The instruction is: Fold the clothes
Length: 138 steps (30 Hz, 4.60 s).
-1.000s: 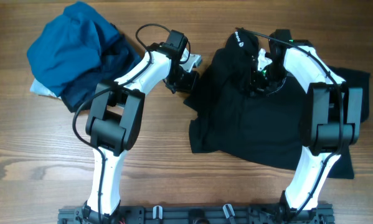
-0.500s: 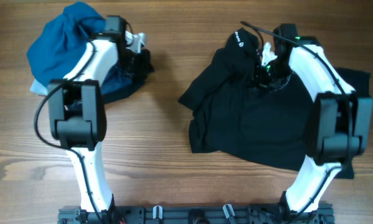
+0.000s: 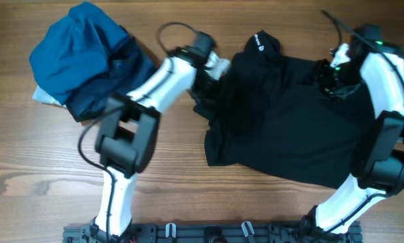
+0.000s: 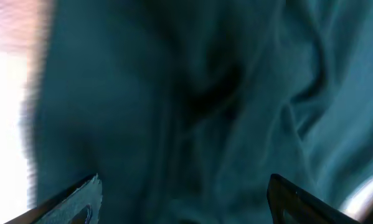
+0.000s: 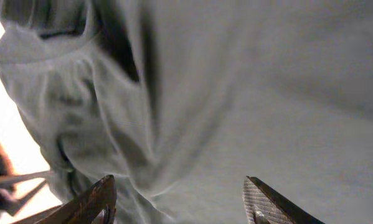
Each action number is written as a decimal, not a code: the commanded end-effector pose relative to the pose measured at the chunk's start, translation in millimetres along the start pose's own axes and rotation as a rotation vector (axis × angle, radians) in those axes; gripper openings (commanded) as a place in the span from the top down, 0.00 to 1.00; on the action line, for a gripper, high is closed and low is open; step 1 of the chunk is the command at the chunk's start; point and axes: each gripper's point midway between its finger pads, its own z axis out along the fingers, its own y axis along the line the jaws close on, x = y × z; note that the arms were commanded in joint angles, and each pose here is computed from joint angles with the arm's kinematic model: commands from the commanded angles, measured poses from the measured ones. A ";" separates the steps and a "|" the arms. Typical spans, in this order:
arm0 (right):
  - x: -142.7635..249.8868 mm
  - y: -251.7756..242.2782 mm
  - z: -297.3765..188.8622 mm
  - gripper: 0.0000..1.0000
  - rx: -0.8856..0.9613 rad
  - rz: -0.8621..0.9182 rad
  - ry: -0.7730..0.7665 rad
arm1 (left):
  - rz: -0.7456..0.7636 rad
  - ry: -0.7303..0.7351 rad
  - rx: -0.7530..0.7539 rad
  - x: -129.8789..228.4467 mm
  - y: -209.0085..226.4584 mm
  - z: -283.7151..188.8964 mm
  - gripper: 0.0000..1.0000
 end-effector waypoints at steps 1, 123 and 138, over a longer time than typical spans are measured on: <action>-5.7 15.5 -11.6 0.34 -0.088 -0.111 -0.027 | -0.140 -0.018 -0.172 -3.3 32.1 10.7 0.10; -3.5 -197.9 42.0 0.96 0.241 0.603 -0.135 | -0.077 -0.239 -0.200 35.6 -29.9 -207.4 0.20; -109.3 -110.6 96.0 0.96 -0.057 0.462 -0.294 | -0.070 -0.260 -0.196 30.2 -30.9 -208.5 0.18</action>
